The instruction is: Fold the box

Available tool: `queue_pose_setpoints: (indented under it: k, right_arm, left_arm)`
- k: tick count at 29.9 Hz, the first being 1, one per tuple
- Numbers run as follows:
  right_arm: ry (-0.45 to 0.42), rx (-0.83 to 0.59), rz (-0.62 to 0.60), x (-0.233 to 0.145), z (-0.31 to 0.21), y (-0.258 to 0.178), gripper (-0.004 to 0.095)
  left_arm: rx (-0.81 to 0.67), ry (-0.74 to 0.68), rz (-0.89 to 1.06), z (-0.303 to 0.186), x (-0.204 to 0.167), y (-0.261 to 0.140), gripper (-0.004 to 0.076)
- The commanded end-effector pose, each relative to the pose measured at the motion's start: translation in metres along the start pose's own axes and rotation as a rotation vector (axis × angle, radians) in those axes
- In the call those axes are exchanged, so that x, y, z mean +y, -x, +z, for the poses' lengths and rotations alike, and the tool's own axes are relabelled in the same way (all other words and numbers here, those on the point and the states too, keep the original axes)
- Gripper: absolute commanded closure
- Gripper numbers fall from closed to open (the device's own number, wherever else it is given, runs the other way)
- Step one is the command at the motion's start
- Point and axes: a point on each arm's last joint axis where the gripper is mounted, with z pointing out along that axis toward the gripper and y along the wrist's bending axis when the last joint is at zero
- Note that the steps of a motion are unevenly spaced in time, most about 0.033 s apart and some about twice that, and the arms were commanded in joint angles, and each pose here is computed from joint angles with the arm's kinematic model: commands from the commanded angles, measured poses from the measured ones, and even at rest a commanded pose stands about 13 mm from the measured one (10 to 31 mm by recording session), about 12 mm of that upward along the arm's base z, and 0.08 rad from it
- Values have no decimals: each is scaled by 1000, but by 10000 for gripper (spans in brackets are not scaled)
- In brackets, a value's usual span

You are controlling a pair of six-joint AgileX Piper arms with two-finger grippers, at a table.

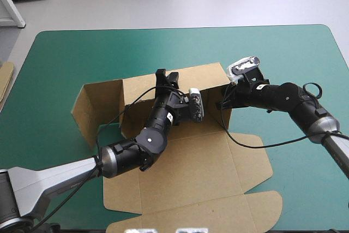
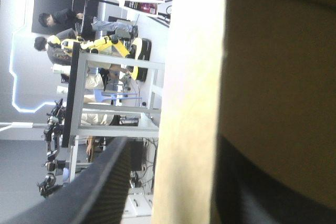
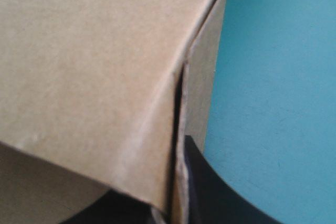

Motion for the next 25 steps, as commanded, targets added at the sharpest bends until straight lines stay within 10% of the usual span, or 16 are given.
queue_pose_setpoints:
  k: [1, 14, 25]
  right_arm:
    - [27, -65, 13, 8, -15, 14, 925]
    - [-7, -91, 34, 4, -15, 16, 925]
    - [-4, -87, 40, 4, -15, 16, 925]
  left_arm:
    - [-55, 64, -45, -22, 18, 17, 290]
    - [-228, 76, -181, -81, 45, 38, 290]
    - [-128, 340, -689, -65, 174, -30, 301]
